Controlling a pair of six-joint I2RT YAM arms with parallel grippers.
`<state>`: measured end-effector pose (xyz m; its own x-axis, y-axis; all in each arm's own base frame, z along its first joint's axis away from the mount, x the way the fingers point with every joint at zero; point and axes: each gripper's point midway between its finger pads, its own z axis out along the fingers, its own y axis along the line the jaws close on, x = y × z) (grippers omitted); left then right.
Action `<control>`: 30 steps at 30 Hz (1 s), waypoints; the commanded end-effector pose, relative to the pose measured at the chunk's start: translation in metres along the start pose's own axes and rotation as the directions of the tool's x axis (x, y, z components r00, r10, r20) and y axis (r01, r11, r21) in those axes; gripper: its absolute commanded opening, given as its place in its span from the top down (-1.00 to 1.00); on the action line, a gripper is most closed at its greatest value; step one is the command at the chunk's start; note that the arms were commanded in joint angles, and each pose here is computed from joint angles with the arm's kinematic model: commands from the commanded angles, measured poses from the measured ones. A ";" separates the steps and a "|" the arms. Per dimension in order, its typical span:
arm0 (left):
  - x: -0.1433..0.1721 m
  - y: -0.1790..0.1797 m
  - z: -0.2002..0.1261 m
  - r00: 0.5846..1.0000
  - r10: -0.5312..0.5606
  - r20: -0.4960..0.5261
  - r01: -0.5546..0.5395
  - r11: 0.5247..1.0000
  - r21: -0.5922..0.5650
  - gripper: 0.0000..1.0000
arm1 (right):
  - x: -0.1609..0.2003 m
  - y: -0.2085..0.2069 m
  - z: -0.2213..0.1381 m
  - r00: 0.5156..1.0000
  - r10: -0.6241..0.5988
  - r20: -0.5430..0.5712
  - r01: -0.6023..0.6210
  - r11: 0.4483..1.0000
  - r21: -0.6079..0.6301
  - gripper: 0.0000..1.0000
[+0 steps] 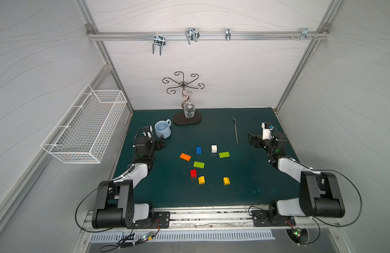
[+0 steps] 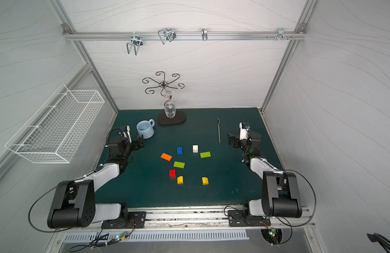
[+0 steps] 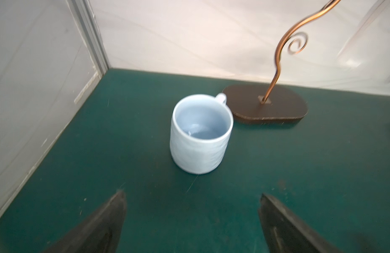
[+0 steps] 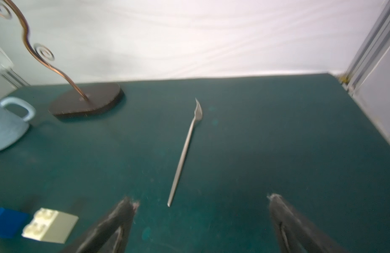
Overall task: Assemble a fork with lego
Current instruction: Pick up the lego brick from the center of the board.
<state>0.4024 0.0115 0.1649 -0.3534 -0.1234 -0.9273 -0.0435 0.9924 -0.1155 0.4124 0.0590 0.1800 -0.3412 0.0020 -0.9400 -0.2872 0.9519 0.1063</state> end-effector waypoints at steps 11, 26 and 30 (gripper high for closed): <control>-0.075 -0.096 -0.076 0.996 0.088 -0.012 -0.076 0.914 0.399 -0.99 | -0.054 0.093 -0.039 0.925 -0.213 -0.315 0.179 0.975 -0.133 -0.98; -0.021 -0.153 -0.172 0.967 0.235 -0.097 -0.106 0.720 0.686 -0.99 | -0.001 0.154 -0.141 0.711 -0.322 -0.625 0.159 0.940 -0.303 -0.92; -0.010 -0.158 -0.189 0.970 0.233 -0.068 -0.114 0.683 0.721 -0.99 | 0.017 0.171 -0.161 0.620 -0.583 -0.525 0.333 0.801 -0.497 -0.98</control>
<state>0.2524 -0.1339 0.2609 -0.4327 0.0950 -0.8965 0.6259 0.7474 -0.2229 0.2401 0.1847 0.2420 -0.6110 -0.5755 -0.5435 -0.6917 0.7221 0.0130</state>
